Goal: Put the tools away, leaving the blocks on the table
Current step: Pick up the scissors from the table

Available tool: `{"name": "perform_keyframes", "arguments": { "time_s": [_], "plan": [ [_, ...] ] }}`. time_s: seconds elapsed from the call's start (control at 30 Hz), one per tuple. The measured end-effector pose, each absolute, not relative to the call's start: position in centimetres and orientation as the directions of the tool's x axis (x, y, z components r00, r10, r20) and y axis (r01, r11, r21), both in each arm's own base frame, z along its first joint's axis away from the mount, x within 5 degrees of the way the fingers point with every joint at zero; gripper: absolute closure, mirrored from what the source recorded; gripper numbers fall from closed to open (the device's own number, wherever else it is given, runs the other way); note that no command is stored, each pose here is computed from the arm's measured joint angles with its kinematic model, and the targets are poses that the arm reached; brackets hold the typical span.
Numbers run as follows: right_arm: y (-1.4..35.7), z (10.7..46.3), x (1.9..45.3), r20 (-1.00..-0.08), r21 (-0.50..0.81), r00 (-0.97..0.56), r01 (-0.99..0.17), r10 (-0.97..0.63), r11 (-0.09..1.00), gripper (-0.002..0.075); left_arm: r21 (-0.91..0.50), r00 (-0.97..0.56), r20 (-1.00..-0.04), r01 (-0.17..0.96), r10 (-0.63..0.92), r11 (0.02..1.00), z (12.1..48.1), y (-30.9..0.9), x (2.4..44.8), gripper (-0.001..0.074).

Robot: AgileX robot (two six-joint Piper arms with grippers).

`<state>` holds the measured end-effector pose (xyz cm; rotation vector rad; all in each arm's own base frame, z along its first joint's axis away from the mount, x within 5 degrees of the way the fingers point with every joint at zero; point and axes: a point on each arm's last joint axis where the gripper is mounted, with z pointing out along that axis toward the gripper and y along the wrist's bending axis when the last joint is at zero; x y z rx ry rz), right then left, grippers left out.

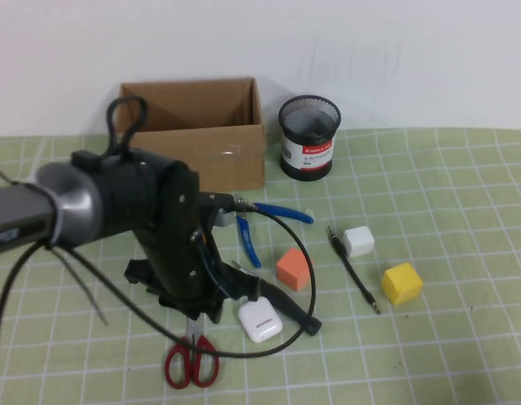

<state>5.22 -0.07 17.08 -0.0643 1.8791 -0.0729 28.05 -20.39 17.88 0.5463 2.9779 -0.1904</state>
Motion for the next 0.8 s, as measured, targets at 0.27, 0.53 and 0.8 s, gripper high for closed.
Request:
{"name": "perform_keyframes", "arguments": {
  "time_s": [0.27,0.53,0.8],
  "plan": [
    [-0.1,17.1,5.2,-0.949,-0.083,-0.304,-0.008,-0.081,0.997,0.0734,-0.021,-0.952,-0.116,0.286,0.282,0.958,16.1,-20.5,29.7,0.0407],
    [-0.1,17.1,5.2,-0.949,-0.083,-0.304,-0.008,-0.081,0.997,0.0734,0.02,-0.97,-0.088,0.225,0.226,0.974,14.5,-20.4,30.2,0.0407],
    [-0.1,17.1,5.2,-0.949,-0.083,-0.304,-0.008,-0.081,0.997,0.0734,0.041,-0.975,-0.033,0.216,0.218,0.975,13.2,-20.3,30.0,0.0407]
  ]
}}
